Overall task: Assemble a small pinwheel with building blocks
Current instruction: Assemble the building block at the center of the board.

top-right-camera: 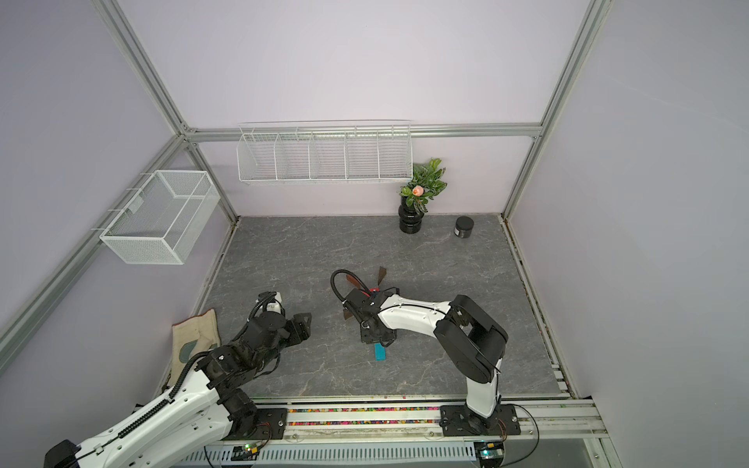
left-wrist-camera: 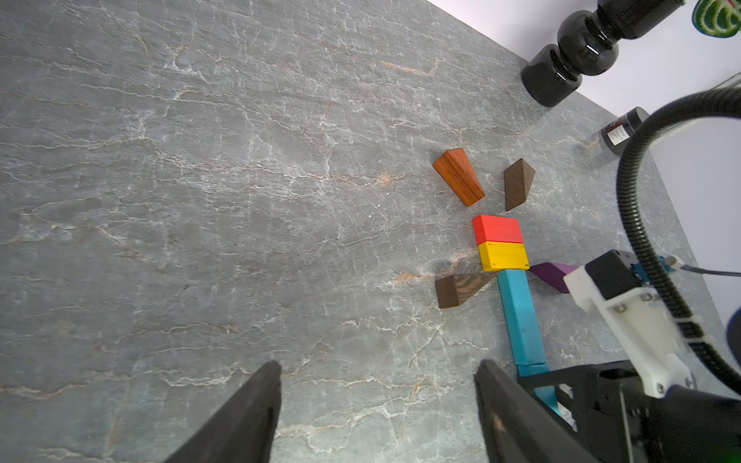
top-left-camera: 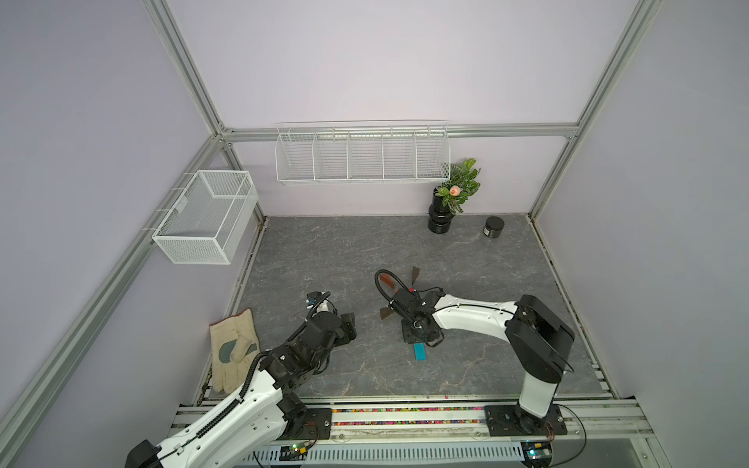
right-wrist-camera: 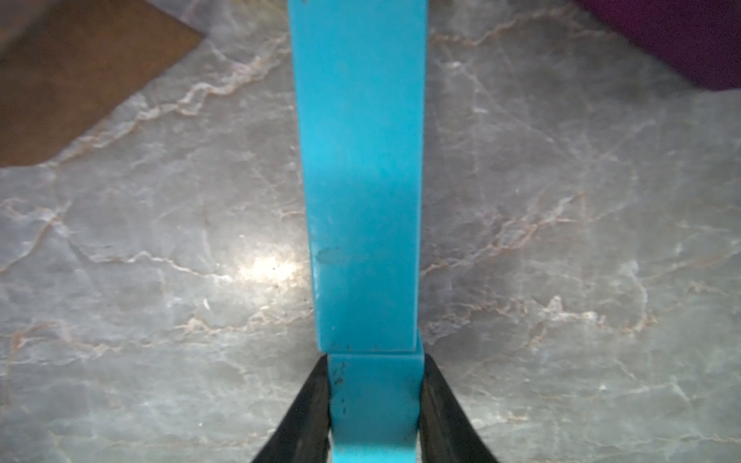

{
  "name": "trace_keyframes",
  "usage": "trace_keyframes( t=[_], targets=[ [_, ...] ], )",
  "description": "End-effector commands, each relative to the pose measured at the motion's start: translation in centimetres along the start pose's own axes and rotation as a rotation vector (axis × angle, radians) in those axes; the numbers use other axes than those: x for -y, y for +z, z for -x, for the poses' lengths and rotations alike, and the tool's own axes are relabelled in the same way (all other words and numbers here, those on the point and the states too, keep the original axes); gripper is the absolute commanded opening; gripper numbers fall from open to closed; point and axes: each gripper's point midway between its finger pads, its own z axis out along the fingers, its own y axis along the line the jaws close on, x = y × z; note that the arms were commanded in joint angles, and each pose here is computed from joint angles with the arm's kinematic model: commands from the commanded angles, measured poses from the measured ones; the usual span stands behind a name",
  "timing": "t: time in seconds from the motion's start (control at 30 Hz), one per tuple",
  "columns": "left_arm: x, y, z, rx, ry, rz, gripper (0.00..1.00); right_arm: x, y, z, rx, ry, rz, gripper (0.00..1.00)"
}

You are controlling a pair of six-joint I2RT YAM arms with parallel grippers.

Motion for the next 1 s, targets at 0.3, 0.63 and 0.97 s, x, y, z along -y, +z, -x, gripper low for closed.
trace_keyframes(
  t=[0.3,0.63,0.97],
  targets=[
    [-0.57,0.09,-0.4,-0.004,-0.013,0.013,0.78,-0.19,-0.3,-0.42,-0.018,0.031,0.014,0.36],
    [-0.72,0.1,-0.55,-0.005,-0.013,0.014,0.78,-0.42,-0.17,-0.46,-0.021,0.027,0.017,0.38],
    [-0.72,0.08,-0.47,-0.002,-0.015,0.014,0.78,-0.36,0.01,-0.49,-0.024,0.029,0.009,0.4]
  ],
)
